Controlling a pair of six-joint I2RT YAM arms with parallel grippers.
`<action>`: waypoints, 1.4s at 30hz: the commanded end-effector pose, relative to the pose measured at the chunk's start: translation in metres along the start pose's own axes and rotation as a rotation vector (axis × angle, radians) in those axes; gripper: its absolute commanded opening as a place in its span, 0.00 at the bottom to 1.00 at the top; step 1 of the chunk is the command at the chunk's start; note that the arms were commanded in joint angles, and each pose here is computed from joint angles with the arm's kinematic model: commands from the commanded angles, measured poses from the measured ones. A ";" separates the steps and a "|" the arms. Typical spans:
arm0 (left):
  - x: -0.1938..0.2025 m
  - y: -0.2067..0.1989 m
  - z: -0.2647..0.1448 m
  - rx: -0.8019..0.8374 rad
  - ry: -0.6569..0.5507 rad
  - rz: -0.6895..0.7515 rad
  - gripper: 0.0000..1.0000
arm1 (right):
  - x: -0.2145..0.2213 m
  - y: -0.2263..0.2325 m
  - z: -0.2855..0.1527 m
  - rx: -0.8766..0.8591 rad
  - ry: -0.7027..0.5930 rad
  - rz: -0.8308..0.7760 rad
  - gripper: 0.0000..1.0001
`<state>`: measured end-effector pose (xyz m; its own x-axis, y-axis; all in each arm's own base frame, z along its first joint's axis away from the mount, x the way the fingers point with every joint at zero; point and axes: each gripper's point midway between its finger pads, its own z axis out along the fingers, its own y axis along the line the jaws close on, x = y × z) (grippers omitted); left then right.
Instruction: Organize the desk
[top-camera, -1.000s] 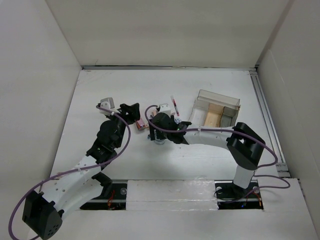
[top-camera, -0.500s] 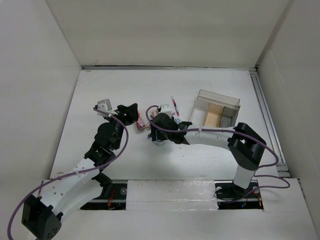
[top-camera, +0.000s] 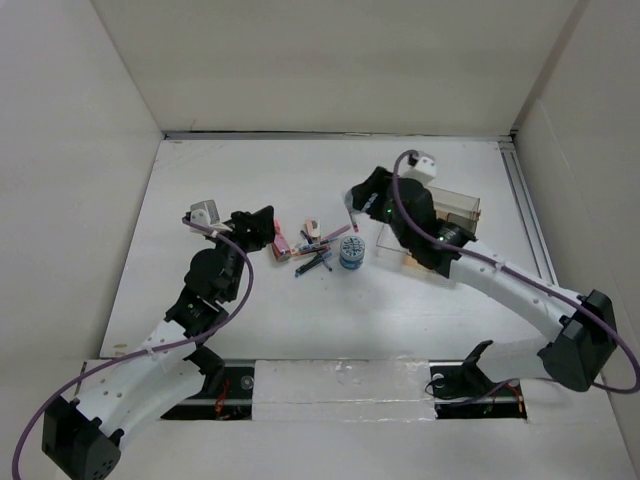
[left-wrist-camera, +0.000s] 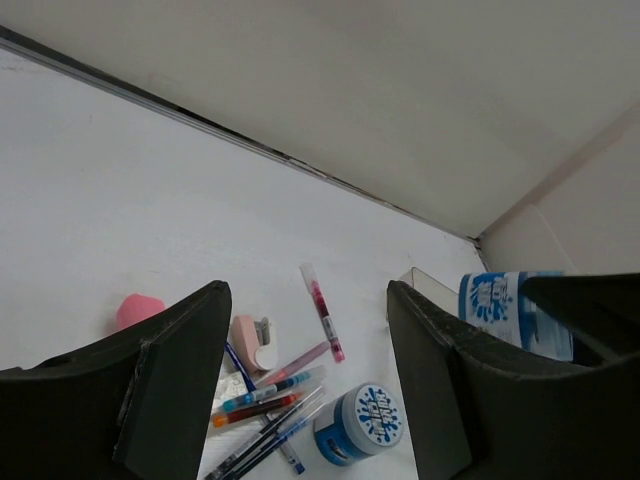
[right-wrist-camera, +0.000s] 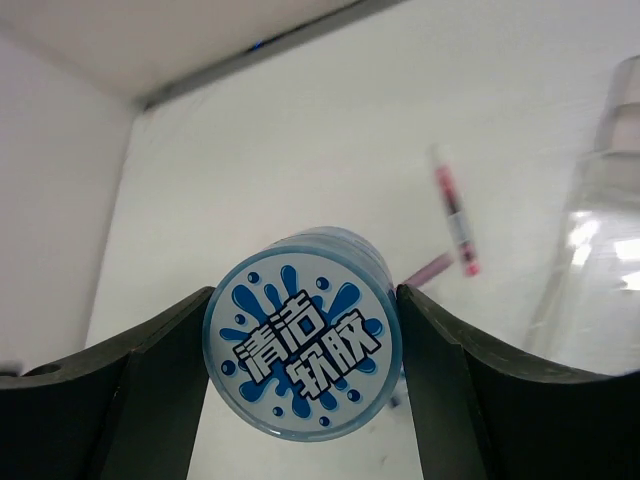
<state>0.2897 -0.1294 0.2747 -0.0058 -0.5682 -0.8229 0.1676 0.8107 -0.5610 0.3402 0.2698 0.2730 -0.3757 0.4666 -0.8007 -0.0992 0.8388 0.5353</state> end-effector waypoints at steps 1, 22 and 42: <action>-0.006 -0.008 -0.001 0.036 -0.023 -0.029 0.60 | -0.051 -0.055 0.010 0.155 -0.181 0.118 0.46; -0.003 -0.010 -0.001 0.028 -0.011 -0.020 0.60 | -0.036 -0.176 0.069 0.431 -0.111 0.117 0.43; -0.001 -0.013 -0.001 0.043 -0.003 -0.018 0.60 | -0.014 -0.143 0.080 0.465 -0.096 0.002 0.89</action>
<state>0.2886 -0.1377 0.2693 -0.0318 -0.5617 -0.8268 0.1794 0.8105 -0.5575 0.4287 0.1477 0.1485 -0.3589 0.4806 -0.8001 0.3786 0.8585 0.3459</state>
